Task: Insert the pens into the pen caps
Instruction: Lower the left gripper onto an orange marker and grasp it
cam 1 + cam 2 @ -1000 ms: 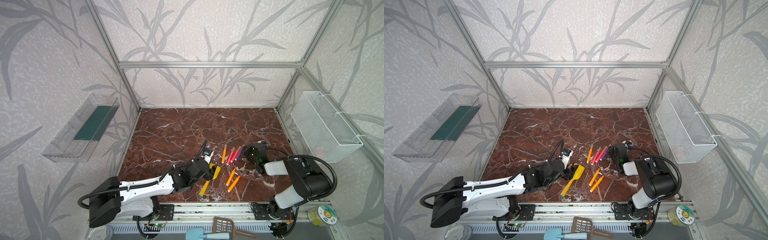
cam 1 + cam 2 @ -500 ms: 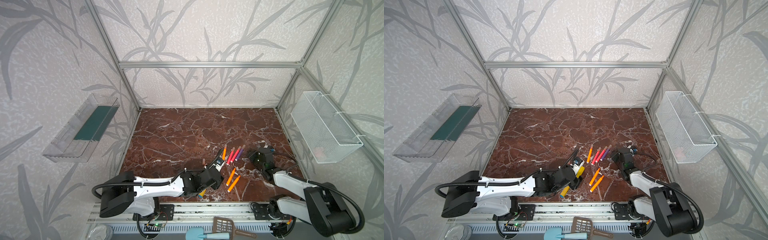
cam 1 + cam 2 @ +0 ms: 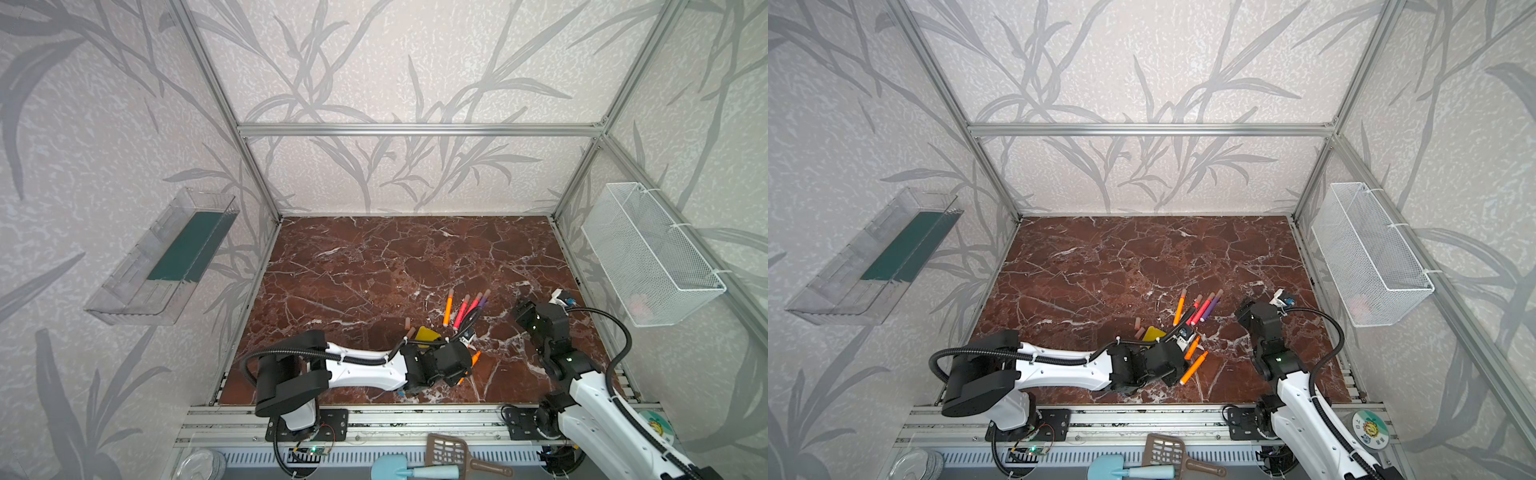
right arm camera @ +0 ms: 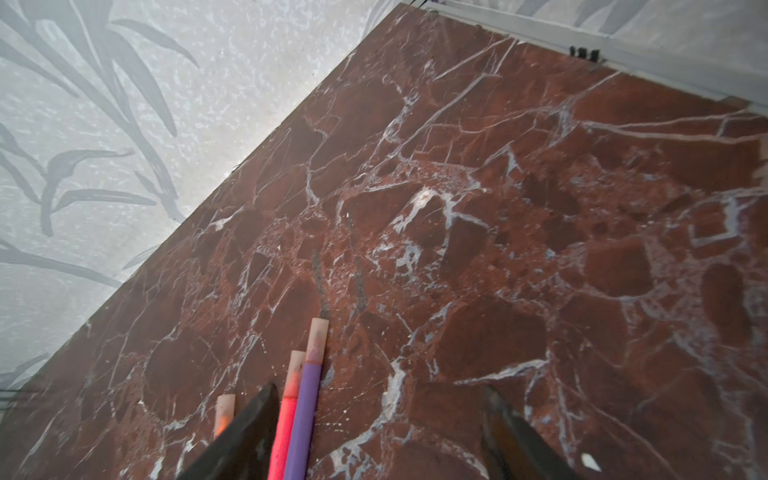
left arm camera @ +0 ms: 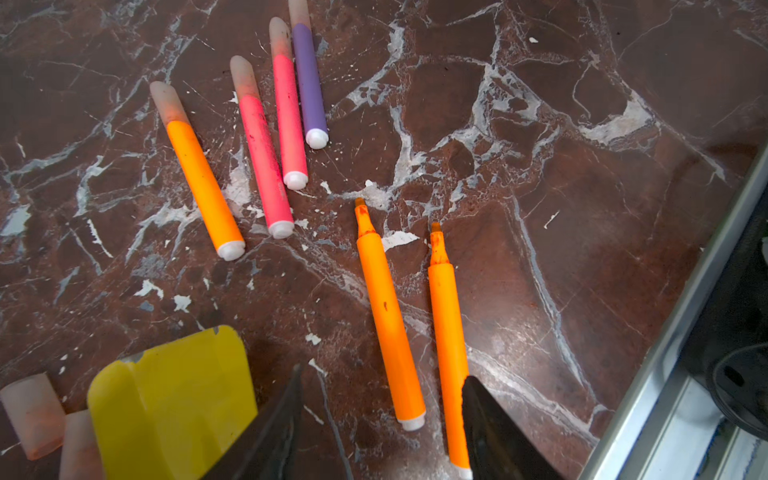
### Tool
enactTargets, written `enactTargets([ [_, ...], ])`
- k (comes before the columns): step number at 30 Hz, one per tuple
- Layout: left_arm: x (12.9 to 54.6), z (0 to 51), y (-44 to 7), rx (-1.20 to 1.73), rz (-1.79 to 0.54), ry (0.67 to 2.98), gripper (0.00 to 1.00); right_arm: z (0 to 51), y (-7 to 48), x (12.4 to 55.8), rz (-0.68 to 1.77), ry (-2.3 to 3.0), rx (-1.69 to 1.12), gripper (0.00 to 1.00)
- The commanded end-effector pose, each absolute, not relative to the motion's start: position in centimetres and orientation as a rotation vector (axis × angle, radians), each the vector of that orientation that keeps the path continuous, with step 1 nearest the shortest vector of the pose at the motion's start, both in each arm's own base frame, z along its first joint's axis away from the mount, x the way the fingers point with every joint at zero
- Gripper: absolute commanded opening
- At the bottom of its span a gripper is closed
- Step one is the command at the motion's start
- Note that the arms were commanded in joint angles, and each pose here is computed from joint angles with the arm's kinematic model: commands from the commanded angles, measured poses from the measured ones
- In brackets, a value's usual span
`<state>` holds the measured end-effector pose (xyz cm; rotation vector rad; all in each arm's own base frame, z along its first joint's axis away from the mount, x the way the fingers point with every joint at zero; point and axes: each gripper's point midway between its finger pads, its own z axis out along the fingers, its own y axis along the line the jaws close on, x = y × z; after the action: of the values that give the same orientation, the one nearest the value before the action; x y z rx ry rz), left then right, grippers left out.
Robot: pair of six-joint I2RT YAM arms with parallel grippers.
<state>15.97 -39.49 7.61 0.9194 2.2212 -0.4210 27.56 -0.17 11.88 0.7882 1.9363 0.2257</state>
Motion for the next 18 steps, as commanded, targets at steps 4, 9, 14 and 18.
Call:
enactTargets([
  [4,16.2,6.5,-39.5,0.910,-0.341,2.282,0.62,11.2,-1.2,27.6,0.086,2.003,0.767,0.73],
  [9,16.0,4.9,-39.9,0.930,-0.322,2.323,0.59,11.1,-1.0,27.6,0.099,2.011,0.760,0.73],
  [14,16.1,3.4,-39.9,0.939,-0.259,2.363,0.57,11.2,-1.2,27.1,0.107,1.990,0.762,0.73],
  [18,16.4,2.8,-39.9,0.935,-0.213,2.378,0.51,11.3,-1.2,26.8,0.118,1.973,0.766,0.74],
])
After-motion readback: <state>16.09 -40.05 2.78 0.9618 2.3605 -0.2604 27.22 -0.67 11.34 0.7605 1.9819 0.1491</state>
